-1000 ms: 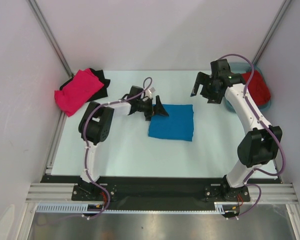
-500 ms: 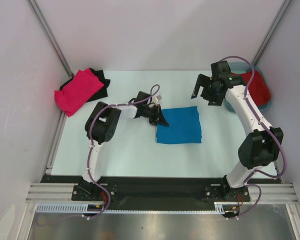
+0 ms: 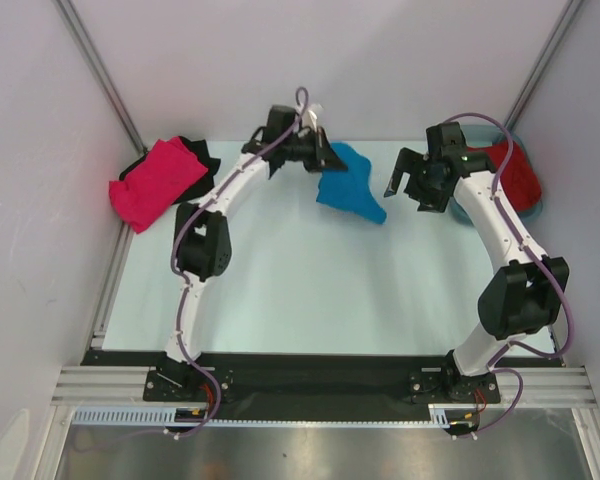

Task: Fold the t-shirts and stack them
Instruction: Neatly place the folded tshirt to the corner

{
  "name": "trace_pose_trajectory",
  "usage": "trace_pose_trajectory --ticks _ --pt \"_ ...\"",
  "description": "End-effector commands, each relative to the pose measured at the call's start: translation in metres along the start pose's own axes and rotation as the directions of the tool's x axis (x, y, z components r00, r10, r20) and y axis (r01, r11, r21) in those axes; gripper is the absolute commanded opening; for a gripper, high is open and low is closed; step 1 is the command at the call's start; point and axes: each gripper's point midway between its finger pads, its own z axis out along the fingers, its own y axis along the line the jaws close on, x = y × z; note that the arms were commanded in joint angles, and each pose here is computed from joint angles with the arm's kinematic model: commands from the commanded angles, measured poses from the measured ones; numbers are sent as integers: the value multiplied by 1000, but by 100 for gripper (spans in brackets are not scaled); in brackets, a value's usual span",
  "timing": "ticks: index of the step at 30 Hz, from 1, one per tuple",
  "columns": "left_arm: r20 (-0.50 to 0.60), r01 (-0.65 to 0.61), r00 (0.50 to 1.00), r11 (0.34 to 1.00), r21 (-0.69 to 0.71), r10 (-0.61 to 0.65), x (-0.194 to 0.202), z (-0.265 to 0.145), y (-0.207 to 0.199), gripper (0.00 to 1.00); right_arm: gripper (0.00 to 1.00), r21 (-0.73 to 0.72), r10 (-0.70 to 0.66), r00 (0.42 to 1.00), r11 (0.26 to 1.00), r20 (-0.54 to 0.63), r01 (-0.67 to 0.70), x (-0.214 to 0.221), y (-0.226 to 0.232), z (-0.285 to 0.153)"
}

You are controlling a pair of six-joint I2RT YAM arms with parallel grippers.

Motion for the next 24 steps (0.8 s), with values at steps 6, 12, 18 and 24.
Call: trace_pose_trajectory --ticks 6,12,18,24 --pt "332 -76 936 989 -124 114 -131 -125 0 0 100 -66 -5 999 998 47 8 -11 8 -13" --pt "513 -25 840 958 -287 176 -185 -234 40 0 100 -90 -8 999 996 40 11 -11 10 -10" --pt "593 28 774 924 -381 221 -206 -315 73 0 100 -117 -18 1000 993 15 20 -9 14 -3" --pt "601 57 764 902 -428 236 -203 -350 93 0 100 -124 -15 1000 992 -2 14 -6 15 0"
